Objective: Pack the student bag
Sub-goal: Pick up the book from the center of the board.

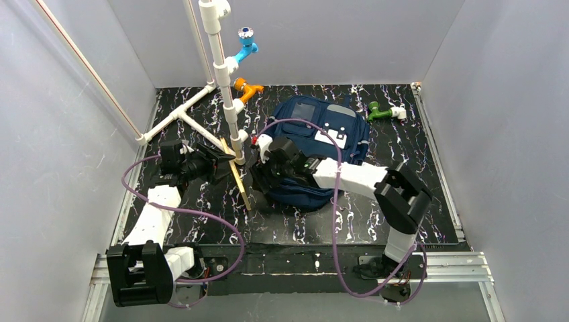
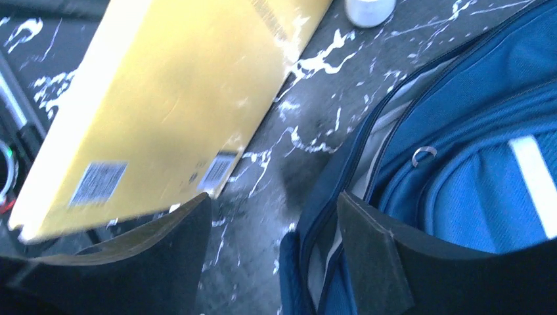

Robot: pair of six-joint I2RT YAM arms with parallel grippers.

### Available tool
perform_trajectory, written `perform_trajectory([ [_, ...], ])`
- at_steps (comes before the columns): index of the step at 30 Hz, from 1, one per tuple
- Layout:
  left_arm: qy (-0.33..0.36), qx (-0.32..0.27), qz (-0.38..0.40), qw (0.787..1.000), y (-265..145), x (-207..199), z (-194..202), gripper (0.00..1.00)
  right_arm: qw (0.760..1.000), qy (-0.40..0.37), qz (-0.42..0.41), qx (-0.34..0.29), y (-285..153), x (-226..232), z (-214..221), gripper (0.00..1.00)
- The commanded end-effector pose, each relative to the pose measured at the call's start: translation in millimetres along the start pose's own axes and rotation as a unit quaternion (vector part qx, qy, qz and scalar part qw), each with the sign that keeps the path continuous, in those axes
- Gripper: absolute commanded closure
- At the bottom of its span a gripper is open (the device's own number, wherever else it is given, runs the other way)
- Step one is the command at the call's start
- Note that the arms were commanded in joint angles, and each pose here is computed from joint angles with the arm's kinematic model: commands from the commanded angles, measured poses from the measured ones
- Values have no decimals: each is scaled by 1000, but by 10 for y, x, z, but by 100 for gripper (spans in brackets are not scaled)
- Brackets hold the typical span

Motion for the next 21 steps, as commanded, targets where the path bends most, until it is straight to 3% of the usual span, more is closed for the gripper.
perform_trajectory([
  [1,14,15,14,1000,-16,-34,62,45,995,-56,-74,-25,-273,251,13,19],
  [8,12,20,9,1000,-13,3,102,45,982,-84,-155,-69,-449,636,47,4],
  [15,13,17,6,1000,-29,11,114,45,988,-53,-17,-142,-191,711,-48,2],
  [18,13,22,9,1000,-38,-11,120,43,981,-54,53,-181,-130,761,-45,4],
  [21,19,22,6,1000,-51,-17,120,41,977,-41,75,-195,-19,742,29,21],
])
Point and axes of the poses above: each gripper's point midway between its finger pads, its own y axis out along the fingers, its own x axis along the line the jaws close on, z = x × y, the point moved 4 cm from there along -y, back along the fingers, and after that the axes turned 10 degrees about y, right-handed, at the moved point
